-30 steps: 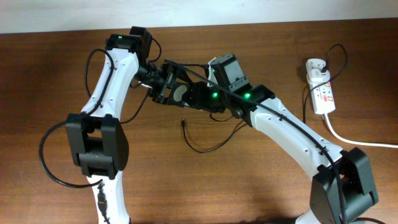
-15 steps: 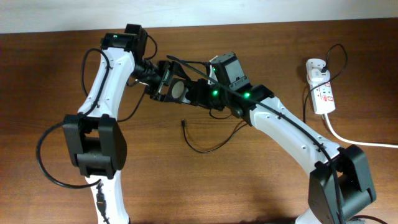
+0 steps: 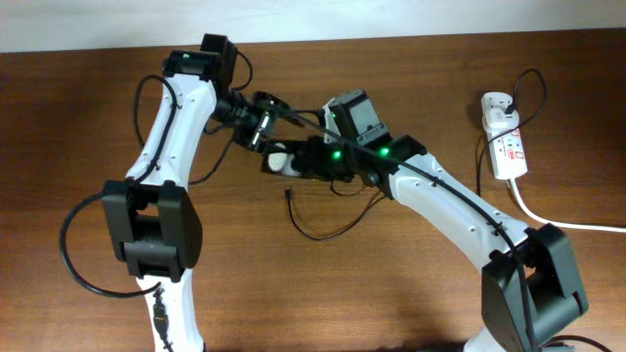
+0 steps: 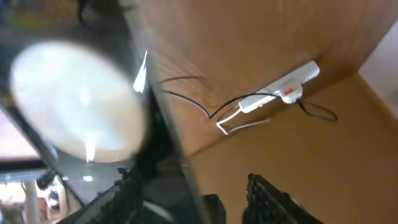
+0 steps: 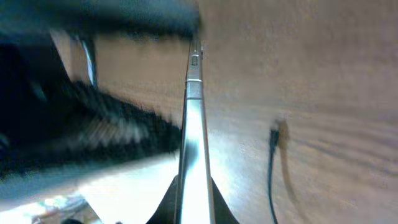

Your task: Plug charger to phone and switch on socket

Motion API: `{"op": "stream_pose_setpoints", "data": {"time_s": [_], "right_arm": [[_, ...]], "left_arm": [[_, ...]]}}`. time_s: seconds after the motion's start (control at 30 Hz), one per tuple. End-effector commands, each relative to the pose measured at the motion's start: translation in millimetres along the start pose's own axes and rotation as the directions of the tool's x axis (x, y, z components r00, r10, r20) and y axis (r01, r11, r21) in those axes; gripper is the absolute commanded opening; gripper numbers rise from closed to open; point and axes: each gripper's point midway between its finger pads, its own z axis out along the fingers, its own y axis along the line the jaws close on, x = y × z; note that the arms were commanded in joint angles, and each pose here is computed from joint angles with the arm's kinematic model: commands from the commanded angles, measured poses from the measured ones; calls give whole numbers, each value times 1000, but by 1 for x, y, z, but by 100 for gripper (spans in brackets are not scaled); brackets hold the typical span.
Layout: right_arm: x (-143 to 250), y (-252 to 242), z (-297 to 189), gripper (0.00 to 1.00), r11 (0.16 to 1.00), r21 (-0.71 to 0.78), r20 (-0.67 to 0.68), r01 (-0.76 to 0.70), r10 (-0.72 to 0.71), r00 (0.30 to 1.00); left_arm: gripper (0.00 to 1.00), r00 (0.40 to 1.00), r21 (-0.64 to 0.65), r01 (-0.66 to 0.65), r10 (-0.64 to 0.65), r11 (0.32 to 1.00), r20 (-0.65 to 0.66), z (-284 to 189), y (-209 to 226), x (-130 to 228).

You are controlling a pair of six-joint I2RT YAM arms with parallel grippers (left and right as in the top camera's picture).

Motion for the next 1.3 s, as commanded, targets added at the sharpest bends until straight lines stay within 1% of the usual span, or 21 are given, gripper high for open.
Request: {"op": "stream_pose_setpoints", "data": {"time_s": [0.0, 0.1, 0.13, 0.23, 0.3, 0.33, 0.4, 0.47, 0.57, 0.67, 0.73, 0.8, 0.83, 0.9, 0.93, 1.0, 1.03, 1.07, 1.1, 1.17, 1.27], "right_arm": [[-12, -6, -20, 4, 999, 6, 5, 44, -44, 999], [-24, -39, -43, 4, 998, 65, 15, 14, -15, 1000], [-33, -50, -62, 4, 997, 81, 43, 5, -8, 999], [-45, -75, -105, 4, 992, 120, 101, -36, 23, 995], [-46, -90, -127, 4, 987, 141, 120, -74, 57, 991], [-46, -94, -139, 4, 987, 141, 129, -78, 60, 990], [-48, -96, -161, 4, 988, 122, 161, -92, 72, 984], [-48, -96, -191, 4, 991, 105, 207, -84, 61, 976], [-39, -106, -242, 4, 987, 101, 317, -121, 83, 945], [-23, -109, -264, 4, 988, 58, 367, -140, 109, 924], [-12, -112, -270, 4, 988, 26, 376, -154, 133, 917], [-6, -112, -272, 4, 988, 8, 383, -154, 140, 913], [-7, -107, -276, 4, 991, -5, 395, -135, 126, 910], [-9, -91, -282, 4, 997, -41, 420, -71, 82, 904], [-10, -82, -289, 4, 998, -50, 446, -44, 61, 893], [-17, -65, -301, 4, 995, -95, 496, -10, 56, 866], [-25, -56, -307, 4, 991, -134, 521, 6, 66, 851], [-31, -51, -312, 4, 988, -156, 541, 13, 74, 838], [-39, -45, -317, 4, 984, -175, 564, 24, 80, 822], [-56, -18, -321, 4, 974, -216, 613, 75, 76, 787], [-71, -3, -305, 4, 973, -228, 650, -30, 175, 739]], "left_arm": [[60, 969, 32, -247, 247, 969, 13, 0, -10, 0], [61, 929, 53, -370, 368, 927, 41, 0, -18, -4], [62, 911, 55, -411, 409, 910, 48, -1, -20, -4], [67, 902, 60, -431, 428, 901, 57, -1, -22, -5], [82, 902, 60, -430, 427, 901, 56, -1, -22, -5], [99, 903, 60, -430, 427, 901, 56, -1, -22, -5], [99, 902, 60, -430, 427, 901, 57, -1, -22, -5], [99, 897, -1, -429, 426, 903, 114, -1, -17, -19], [99, 888, -7, -447, 445, 895, 118, -1, -17, -20], [99, 790, -11, -606, 604, 795, 105, -1, -19, -16], [99, 720, 28, -692, 688, 721, 85, -1, -23, -8], [99, 673, 62, -739, 735, 671, 77, -1, -27, -2], [99, 622, 120, -781, 779, 612, 76, -2, -35, 6], [99, 499, 293, -841, 861, 455, 96, -9, -56, 32], [99, 457, 380, -840, 882, 388, 111, -16, -66, 46], [99, 413, 472, -824, 903, 313, 122, -24, -75, 62], [99, 361, 541, -807, 923, 236, 136, -30, -82, 76], [99, 321, 582, -793, 936, 181, 146, -33, -85, 87], [99, 299, 612, -776, 943, 153, 143, -34, -88, 96], [99, 329, 623, -757, 939, 197, 102, -29, -94, 103], [99, 333, 627, -752, 938, 202, 97, -29, -104, 107]]}}
